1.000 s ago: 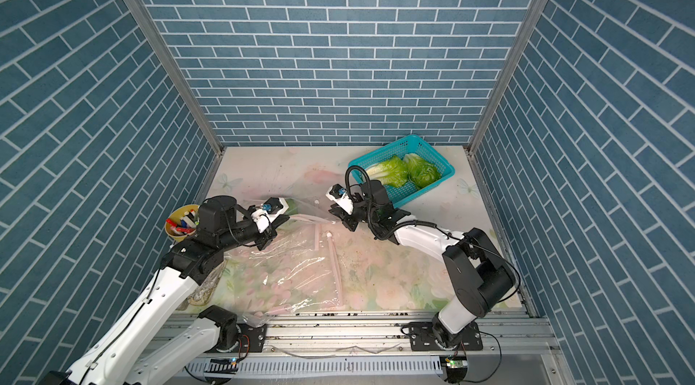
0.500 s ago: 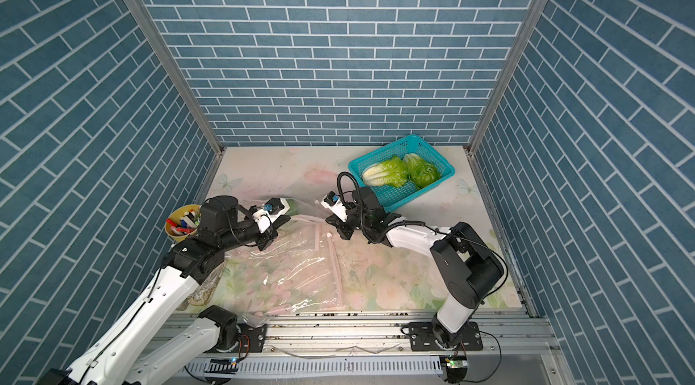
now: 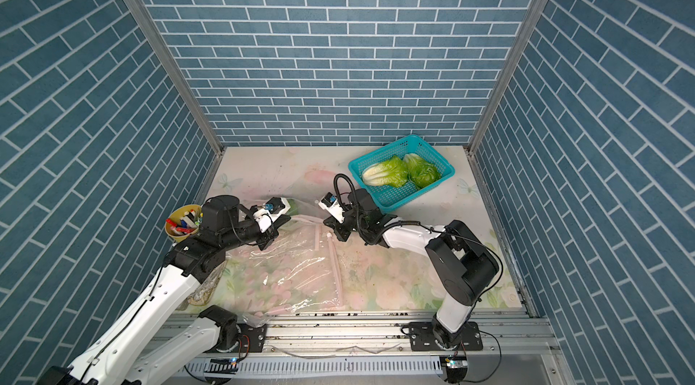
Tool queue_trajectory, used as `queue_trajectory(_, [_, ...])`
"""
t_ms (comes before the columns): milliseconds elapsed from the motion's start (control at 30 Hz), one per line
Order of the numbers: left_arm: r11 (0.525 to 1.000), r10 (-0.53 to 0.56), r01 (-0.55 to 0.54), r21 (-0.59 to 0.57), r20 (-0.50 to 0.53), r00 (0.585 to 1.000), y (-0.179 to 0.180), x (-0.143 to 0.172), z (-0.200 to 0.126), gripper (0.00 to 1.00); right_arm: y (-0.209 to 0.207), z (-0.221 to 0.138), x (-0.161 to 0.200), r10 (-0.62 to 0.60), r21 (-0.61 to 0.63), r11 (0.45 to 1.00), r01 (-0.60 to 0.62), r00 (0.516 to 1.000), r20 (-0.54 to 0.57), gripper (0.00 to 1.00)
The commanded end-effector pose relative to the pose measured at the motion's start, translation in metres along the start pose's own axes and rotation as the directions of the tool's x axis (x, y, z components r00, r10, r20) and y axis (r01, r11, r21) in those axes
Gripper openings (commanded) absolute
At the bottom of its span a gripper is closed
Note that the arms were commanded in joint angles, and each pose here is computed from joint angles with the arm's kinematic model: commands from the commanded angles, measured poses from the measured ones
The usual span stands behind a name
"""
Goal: Open the zip-top bag and take out the chinese cabbages
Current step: Open the zipper of the food storage bag at the center of the board.
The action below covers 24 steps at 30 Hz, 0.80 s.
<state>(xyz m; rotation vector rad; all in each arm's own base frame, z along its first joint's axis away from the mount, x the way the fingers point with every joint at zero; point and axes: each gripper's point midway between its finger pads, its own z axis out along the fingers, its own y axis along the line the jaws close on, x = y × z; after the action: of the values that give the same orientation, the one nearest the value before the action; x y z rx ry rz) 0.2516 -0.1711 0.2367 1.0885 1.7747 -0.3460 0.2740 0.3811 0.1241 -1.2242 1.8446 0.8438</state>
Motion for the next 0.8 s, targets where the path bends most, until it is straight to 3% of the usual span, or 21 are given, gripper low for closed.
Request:
queue_trajectory(0, [1.0,-0.022,0.022,0.006,-0.016,1.0,-0.002,0.005,0.003,0.0,0.006,0.004,-0.009,0.033,-0.017,0.999,-0.033,0.999,0.013,0.01])
queue_trajectory(300, [0.999,-0.038,0.038,0.008,0.026,0.999,-0.003,0.0,0.004,0.0,0.005,0.019,-0.011,0.159,-0.025,0.987,-0.16,0.987,-0.027,0.0])
queue_trajectory(567, [0.998,-0.062,0.062,0.008,0.049,0.997,-0.003,-0.002,0.006,0.0,0.016,0.032,-0.026,0.271,-0.142,0.952,-0.27,0.962,-0.006,0.0])
queue_trajectory(700, [0.998,-0.067,0.067,0.007,0.064,0.996,-0.003,-0.004,0.006,0.0,0.022,0.041,-0.035,0.309,-0.215,0.929,-0.301,0.951,0.001,0.05])
queue_trajectory(767, [0.997,-0.071,0.071,0.004,0.07,0.995,-0.002,-0.005,0.006,0.0,0.018,0.048,-0.037,0.331,-0.215,0.922,-0.321,0.944,0.009,0.12])
